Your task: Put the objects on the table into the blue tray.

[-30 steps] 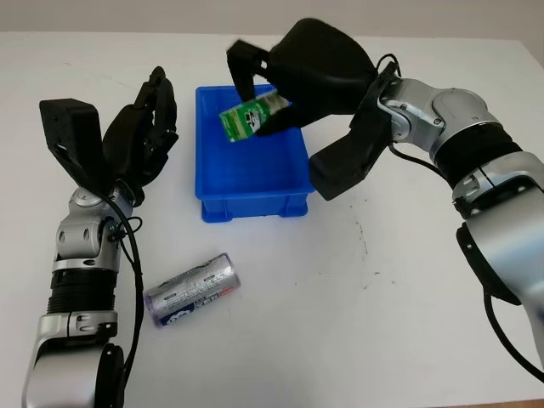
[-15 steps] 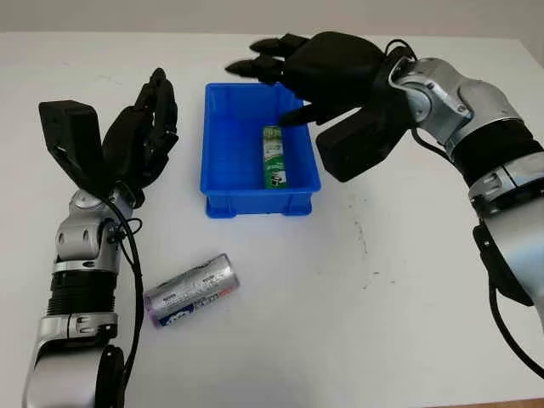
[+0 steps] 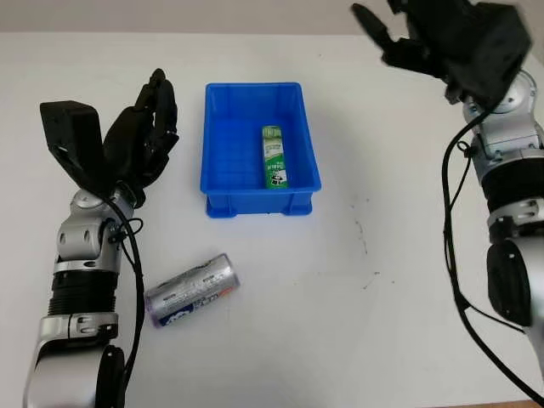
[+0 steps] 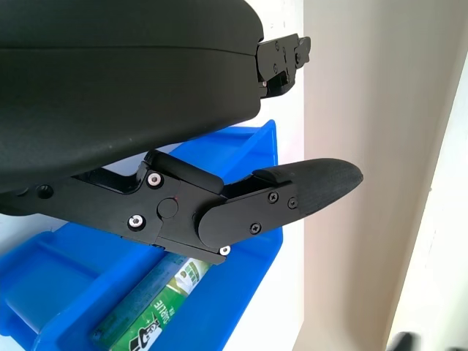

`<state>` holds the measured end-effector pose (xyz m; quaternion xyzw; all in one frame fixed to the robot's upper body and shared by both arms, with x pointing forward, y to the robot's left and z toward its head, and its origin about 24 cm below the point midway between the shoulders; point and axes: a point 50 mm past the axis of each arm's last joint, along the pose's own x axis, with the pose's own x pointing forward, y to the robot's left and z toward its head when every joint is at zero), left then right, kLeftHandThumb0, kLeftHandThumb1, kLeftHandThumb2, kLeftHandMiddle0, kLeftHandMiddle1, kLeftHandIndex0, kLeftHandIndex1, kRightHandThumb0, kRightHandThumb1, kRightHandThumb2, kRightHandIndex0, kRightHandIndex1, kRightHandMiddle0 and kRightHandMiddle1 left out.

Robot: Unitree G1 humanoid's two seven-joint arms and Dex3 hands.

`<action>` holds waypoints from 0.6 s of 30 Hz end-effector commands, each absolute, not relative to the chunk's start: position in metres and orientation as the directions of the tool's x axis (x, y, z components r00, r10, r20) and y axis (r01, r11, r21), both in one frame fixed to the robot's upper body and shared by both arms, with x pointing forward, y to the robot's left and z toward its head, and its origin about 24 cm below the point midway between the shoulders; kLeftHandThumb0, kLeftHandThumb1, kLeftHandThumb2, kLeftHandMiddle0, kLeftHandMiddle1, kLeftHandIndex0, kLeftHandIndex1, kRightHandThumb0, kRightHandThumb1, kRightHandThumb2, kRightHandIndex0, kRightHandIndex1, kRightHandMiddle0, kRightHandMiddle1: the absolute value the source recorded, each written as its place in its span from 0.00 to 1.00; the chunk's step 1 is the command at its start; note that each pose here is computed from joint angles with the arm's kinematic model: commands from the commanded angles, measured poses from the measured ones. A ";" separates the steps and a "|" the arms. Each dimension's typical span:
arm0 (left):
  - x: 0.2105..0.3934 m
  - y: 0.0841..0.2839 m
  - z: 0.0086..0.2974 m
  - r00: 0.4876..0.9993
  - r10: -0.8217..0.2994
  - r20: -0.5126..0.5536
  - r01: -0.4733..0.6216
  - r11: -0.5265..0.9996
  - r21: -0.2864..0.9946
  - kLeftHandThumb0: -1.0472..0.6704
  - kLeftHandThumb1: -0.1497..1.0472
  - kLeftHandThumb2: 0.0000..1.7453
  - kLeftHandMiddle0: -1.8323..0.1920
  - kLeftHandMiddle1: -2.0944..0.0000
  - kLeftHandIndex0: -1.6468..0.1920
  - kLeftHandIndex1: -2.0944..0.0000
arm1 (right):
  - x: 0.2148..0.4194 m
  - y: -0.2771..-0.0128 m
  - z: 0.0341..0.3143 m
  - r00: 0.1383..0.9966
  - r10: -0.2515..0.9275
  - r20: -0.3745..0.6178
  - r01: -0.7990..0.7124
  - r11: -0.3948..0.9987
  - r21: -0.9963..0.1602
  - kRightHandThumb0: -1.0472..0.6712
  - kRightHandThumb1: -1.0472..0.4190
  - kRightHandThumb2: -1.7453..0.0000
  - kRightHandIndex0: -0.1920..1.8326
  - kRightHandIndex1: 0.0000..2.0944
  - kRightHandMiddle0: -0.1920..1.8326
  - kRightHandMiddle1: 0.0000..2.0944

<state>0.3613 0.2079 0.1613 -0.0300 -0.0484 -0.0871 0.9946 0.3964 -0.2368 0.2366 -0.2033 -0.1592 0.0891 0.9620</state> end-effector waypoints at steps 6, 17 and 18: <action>0.360 0.214 0.162 0.979 -0.173 0.109 0.178 0.983 -0.038 0.20 1.00 0.40 1.00 1.00 1.00 1.00 | 0.379 -0.258 0.188 0.974 0.107 0.200 -0.053 0.964 -0.259 0.12 0.00 0.59 0.00 0.00 0.00 0.00; 0.363 0.213 0.163 0.977 -0.184 0.105 0.187 0.982 -0.023 0.22 1.00 0.42 1.00 1.00 1.00 1.00 | 0.352 -0.256 0.150 0.984 -0.025 0.176 0.040 0.996 -0.084 0.16 0.00 0.58 0.00 0.00 0.00 0.00; 0.363 0.213 0.164 0.977 -0.185 0.105 0.188 0.982 -0.021 0.22 1.00 0.42 1.00 1.00 1.00 1.00 | 0.351 -0.255 0.149 0.984 -0.024 0.174 0.039 0.996 -0.080 0.16 0.00 0.58 0.00 0.00 0.00 0.00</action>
